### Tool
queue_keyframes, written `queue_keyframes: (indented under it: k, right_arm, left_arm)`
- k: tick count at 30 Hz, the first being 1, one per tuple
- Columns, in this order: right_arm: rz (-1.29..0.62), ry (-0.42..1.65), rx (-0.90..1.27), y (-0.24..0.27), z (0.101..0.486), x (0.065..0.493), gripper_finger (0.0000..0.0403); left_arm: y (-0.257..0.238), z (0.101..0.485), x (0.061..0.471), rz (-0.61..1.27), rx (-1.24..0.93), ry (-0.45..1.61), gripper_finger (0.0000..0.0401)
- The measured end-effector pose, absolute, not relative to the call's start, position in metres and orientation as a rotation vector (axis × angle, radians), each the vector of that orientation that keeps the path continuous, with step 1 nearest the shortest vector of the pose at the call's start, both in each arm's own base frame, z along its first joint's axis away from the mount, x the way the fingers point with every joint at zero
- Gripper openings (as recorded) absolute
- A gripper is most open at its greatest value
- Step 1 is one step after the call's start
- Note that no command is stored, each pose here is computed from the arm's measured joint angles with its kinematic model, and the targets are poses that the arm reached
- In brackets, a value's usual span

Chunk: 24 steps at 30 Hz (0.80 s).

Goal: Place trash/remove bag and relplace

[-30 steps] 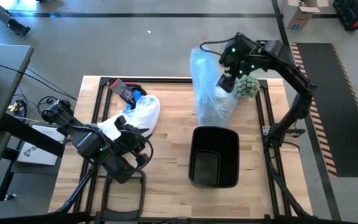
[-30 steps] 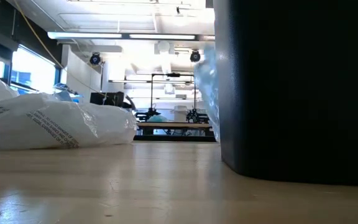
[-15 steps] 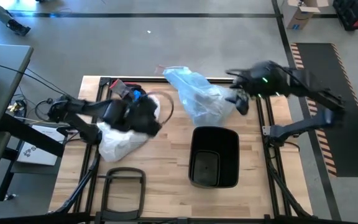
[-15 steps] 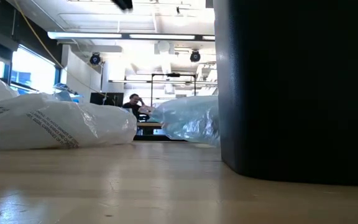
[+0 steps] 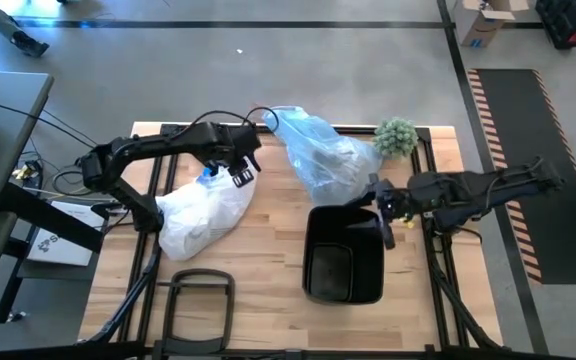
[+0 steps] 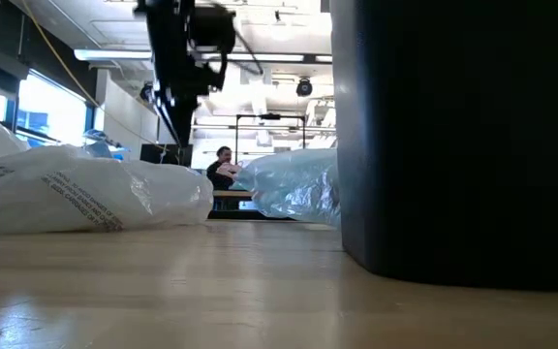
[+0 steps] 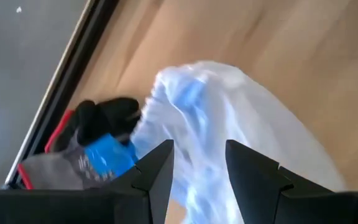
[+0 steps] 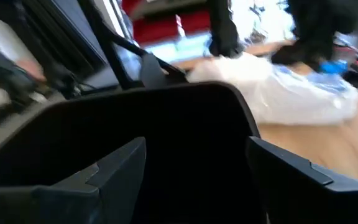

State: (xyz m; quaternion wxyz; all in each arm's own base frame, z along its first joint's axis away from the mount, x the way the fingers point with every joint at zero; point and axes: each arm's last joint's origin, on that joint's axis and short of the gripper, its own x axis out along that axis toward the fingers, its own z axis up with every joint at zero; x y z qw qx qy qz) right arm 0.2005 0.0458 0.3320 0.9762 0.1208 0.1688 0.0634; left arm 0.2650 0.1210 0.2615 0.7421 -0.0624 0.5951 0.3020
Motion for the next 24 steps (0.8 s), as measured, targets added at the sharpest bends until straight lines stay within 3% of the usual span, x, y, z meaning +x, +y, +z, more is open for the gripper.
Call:
queue_keyframes:
  k: [7, 16, 20, 24]
  right_arm:
    - [0.162, 0.288, 0.245, 0.053, 0.317, 0.204, 0.0266]
    - [0.170, 0.257, 0.230, 0.053, 0.319, 0.205, 0.0266]
    - [0.169, 0.257, 0.232, 0.053, 0.319, 0.205, 0.0266]
    - [0.170, 0.252, 0.234, 0.053, 0.319, 0.205, 0.0266]
  left_arm:
    - [0.148, 0.230, 0.258, 0.646, -0.070, 1.239, 0.0131]
    - [0.169, 0.203, 0.248, 0.567, -0.182, 1.272, 0.0122]
    - [0.179, 0.190, 0.246, 0.511, -0.265, 1.287, 0.0088]
    - [0.182, 0.174, 0.250, 0.460, -0.317, 1.318, 0.0023]
